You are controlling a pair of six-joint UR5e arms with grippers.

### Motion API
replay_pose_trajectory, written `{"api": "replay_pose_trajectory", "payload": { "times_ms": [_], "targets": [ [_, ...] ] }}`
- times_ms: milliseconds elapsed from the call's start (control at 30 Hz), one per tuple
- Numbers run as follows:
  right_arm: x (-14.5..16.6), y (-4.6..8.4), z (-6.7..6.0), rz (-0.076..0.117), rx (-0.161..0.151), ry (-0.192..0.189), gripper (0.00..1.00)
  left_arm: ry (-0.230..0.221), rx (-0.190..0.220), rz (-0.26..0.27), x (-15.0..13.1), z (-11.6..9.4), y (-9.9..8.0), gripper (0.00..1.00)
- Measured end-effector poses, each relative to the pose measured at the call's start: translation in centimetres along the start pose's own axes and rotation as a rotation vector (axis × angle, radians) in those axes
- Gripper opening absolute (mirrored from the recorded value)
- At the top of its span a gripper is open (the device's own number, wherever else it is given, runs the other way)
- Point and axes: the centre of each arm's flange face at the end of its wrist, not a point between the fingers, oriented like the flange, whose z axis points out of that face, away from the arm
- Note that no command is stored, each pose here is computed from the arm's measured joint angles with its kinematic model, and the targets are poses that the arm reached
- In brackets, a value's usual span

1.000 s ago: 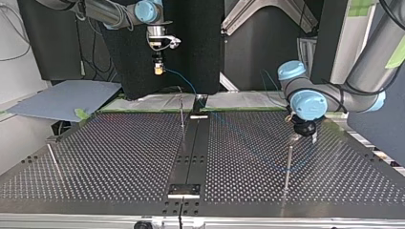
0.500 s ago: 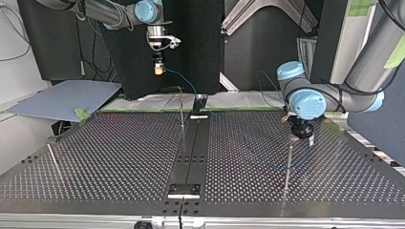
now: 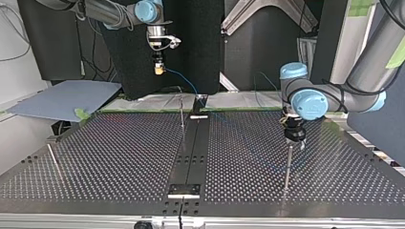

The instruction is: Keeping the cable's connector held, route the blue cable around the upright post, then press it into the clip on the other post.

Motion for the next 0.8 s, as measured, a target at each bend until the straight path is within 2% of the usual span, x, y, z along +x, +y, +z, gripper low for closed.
{"api": "replay_pose_trajectory", "payload": {
  "times_ms": [167,300,600,800],
  "targets": [
    [0.0,0.0,0.0,0.000,0.000,0.000,0.00,0.028,0.037,-0.052,0.3,0.0,-0.4,1.00],
    [0.0,0.0,0.0,0.000,0.000,0.000,0.00,0.029,0.033,-0.086,0.3,0.0,-0.3,1.00],
    [0.0,0.0,0.0,0.000,0.001,0.000,0.00,0.013,0.007,-0.097,1.9,-0.7,1.3,1.00],
    [0.0,0.0,0.0,0.000,0.001,0.000,0.00,-0.029,0.013,-0.083,2.4,-0.9,1.3,1.00]
  ]
}}
